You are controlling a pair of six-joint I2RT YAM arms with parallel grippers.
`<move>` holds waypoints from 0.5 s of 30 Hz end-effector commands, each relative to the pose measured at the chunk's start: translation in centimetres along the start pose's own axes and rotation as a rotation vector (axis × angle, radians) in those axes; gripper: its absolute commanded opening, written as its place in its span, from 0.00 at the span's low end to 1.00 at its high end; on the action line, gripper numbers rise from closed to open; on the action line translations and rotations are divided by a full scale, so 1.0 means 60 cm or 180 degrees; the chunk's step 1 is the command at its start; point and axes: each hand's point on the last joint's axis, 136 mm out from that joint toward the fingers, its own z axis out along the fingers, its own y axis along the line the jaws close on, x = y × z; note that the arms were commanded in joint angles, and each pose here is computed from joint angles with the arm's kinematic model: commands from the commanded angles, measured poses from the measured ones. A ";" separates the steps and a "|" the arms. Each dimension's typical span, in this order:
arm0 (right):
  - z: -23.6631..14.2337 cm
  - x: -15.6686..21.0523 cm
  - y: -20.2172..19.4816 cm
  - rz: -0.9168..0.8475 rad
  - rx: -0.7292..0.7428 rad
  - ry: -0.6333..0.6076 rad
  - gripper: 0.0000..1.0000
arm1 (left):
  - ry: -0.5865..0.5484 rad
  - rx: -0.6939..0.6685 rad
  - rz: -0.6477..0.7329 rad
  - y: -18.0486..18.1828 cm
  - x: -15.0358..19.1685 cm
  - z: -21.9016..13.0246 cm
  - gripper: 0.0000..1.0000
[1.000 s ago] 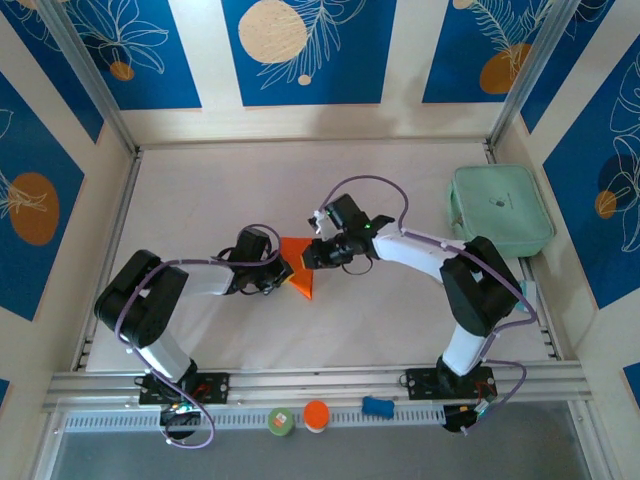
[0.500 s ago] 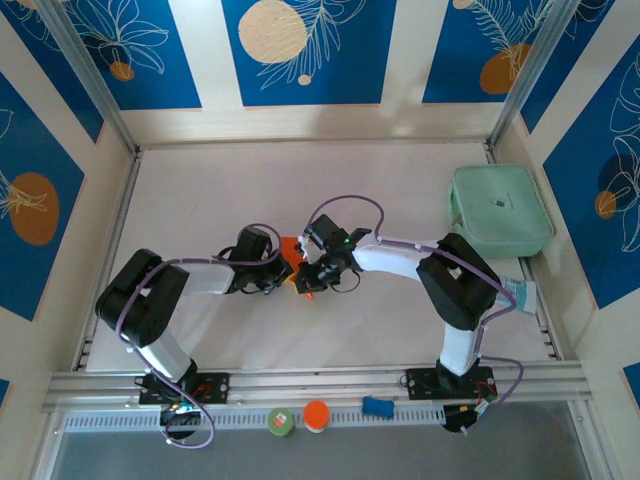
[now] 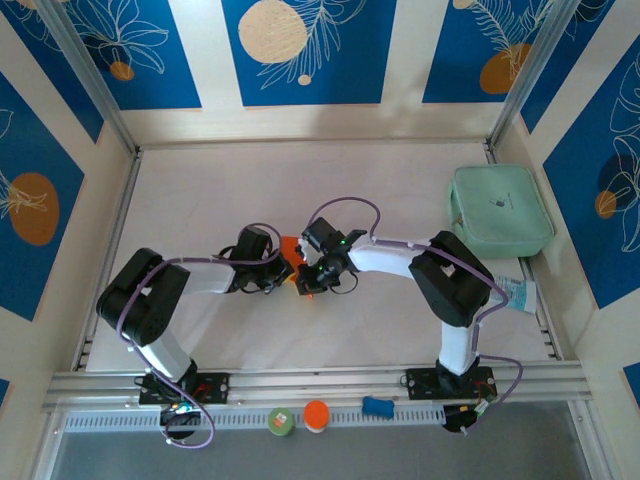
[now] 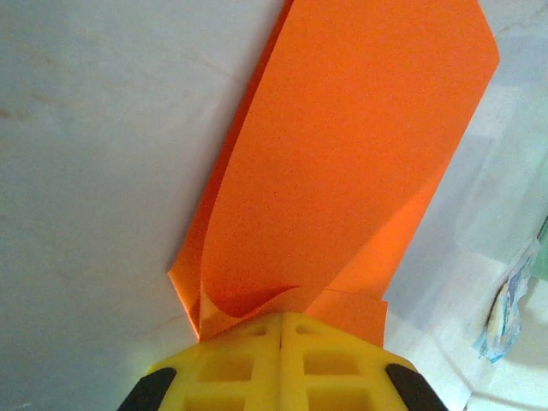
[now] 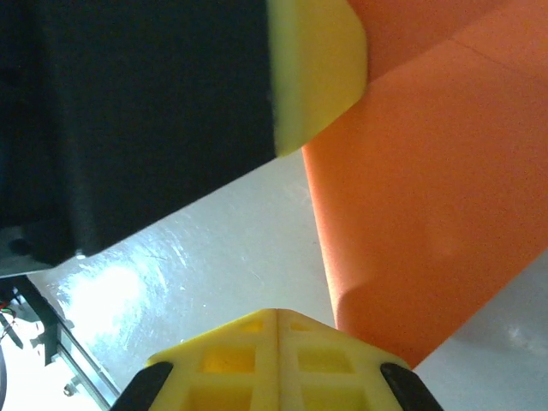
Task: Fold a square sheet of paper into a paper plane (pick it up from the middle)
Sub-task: Third fold the triangle at the center of the table.
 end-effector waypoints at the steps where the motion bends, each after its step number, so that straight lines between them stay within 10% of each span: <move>1: 0.006 0.000 -0.001 0.0054 0.0073 0.0045 0.05 | 0.0150 -0.0637 -0.0246 0.099 0.030 0.013 0.03; 15: 0.014 0.006 -0.017 0.0121 0.0160 0.0098 0.05 | 0.0169 -0.0642 -0.0246 0.102 0.032 0.015 0.03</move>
